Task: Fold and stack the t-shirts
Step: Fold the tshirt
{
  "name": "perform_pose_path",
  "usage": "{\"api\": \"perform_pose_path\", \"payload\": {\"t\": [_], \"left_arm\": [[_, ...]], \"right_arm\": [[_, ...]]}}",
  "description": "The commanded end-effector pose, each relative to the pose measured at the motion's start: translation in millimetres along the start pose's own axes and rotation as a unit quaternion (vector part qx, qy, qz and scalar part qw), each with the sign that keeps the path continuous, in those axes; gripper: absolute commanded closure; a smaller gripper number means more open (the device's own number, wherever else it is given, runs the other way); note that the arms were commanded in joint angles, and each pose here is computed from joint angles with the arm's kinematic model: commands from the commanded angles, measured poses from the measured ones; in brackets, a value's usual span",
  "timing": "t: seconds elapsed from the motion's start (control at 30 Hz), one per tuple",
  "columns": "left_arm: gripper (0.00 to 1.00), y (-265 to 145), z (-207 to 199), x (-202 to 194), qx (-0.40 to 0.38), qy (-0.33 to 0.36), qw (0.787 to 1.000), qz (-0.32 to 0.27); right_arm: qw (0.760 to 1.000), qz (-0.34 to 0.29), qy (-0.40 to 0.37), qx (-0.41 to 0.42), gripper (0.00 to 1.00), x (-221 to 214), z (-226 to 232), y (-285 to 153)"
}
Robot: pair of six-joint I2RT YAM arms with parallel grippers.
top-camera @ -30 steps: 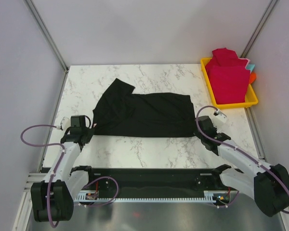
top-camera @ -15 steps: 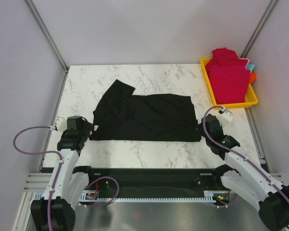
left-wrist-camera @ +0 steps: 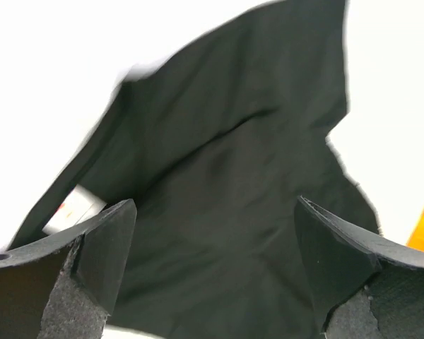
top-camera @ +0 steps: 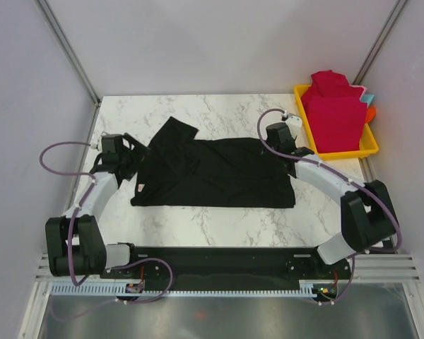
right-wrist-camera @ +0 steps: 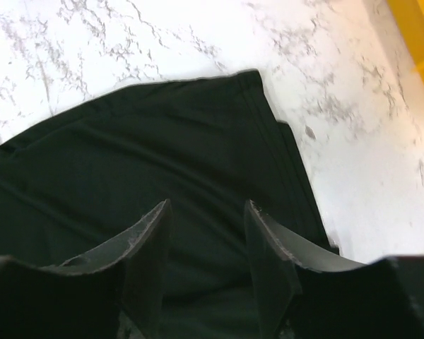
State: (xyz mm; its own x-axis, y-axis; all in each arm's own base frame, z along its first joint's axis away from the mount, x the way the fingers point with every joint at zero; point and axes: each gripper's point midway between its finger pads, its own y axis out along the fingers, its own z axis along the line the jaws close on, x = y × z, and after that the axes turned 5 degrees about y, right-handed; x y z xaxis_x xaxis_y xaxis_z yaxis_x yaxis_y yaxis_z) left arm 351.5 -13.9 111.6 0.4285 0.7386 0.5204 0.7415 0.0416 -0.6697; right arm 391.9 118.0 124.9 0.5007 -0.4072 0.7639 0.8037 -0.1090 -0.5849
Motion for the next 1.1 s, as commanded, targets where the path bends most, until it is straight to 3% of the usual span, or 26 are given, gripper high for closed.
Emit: {"api": "perform_pose_path", "payload": {"t": [0.0, 0.03, 0.13, 0.4, 0.7, 0.9, 1.07], "left_arm": [[0.00, 3.8, -60.8, 55.7, -0.071, 0.039, 0.995, -0.057], [0.00, 4.9, -68.0, 62.1, -0.080, 0.051, 0.994, -0.063], [0.00, 16.5, -92.7, 86.4, -0.097, 0.080, 0.989, -0.082], [0.00, 91.7, -124.9, 111.0, -0.093, 0.119, 0.987, -0.052], [0.03, 148.4, -135.9, 111.9, -0.095, 0.137, 0.986, -0.020], [0.08, 182.6, -137.8, 102.9, -0.098, 0.132, 0.986, 0.007], [0.15, 200.6, -138.4, 98.2, -0.093, 0.140, 0.986, 0.012]], "right_arm": [[0.999, -0.041, -0.020, -0.010, 0.45, 35.9, 19.6, 23.4], [0.999, -0.042, -0.021, -0.019, 0.40, 38.8, 18.4, 29.6], [0.998, -0.034, -0.022, -0.039, 0.39, 45.5, 11.3, 54.5], [0.997, 0.003, -0.013, -0.070, 0.35, 27.9, -1.5, 117.0], [0.996, 0.026, -0.007, -0.085, 0.41, 8.4, -12.5, 152.4], [0.995, 0.034, -0.011, -0.089, 0.52, 0.2, -14.5, 161.9], [0.995, 0.036, -0.006, -0.088, 0.79, -0.7, -13.9, 159.6]]}}
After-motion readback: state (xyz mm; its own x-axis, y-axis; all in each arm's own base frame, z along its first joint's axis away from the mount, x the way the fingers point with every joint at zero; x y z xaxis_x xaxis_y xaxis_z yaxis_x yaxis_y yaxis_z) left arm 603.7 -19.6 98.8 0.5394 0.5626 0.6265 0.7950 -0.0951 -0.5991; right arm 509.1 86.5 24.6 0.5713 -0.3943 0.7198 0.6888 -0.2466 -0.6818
